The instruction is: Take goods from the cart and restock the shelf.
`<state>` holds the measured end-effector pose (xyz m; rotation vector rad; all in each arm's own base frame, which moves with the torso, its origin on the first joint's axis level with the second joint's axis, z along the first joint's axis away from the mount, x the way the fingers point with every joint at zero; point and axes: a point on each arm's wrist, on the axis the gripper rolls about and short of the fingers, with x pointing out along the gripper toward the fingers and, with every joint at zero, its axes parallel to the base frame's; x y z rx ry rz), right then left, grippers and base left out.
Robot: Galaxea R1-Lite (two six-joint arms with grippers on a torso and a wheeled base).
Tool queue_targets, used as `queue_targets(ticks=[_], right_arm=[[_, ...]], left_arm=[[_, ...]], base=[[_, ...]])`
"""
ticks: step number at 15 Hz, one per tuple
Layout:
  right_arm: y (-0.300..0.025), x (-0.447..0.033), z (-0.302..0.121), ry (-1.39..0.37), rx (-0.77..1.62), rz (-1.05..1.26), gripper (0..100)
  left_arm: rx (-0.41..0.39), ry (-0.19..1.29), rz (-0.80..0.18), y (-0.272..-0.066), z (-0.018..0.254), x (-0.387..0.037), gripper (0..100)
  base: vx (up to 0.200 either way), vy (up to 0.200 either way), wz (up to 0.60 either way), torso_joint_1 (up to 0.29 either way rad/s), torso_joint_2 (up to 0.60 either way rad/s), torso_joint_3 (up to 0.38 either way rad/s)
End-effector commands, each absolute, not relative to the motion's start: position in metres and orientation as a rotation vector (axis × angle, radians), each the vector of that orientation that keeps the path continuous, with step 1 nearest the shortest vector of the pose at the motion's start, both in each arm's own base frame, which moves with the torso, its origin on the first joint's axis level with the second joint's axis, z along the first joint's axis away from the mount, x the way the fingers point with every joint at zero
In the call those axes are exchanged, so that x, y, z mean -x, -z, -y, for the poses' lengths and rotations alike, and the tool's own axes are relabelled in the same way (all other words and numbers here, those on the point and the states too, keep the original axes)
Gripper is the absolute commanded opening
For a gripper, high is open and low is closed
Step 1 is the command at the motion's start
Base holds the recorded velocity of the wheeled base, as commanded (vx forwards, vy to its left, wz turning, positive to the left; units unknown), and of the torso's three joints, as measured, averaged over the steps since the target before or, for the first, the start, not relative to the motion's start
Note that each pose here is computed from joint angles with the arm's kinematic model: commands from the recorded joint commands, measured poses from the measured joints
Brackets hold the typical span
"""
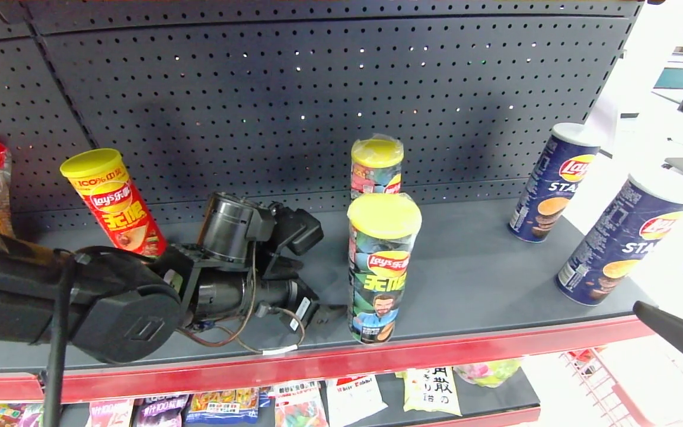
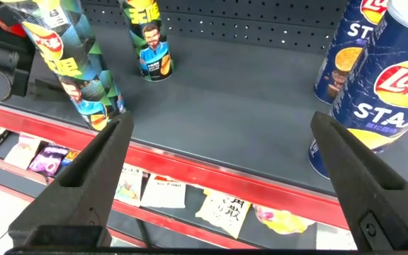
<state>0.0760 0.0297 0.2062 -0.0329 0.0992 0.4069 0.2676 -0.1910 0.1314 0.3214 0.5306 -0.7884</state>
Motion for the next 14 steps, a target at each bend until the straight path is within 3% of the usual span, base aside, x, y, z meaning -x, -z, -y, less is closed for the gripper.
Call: queue_targets(ticks=[1,14], right_arm=[[-0.2057,-0.0767,-0.0299,-0.407,0.033,-0.103,100],[-0.2055,-0.0736,-0.0286,-0.405,0.034,-0.105,100]], left_arm=[[-0.321,0.789,-0.531,-0.1306,0.1924,-0.2694,100],[-0.325,0.799,-0.531,-0.1285,0.197,-0.2696,100]], base=[[0.0,0.0,0.0,0.0,0.0,0.0],[0.0,0.0,0.0,0.0,0.0,0.0]])
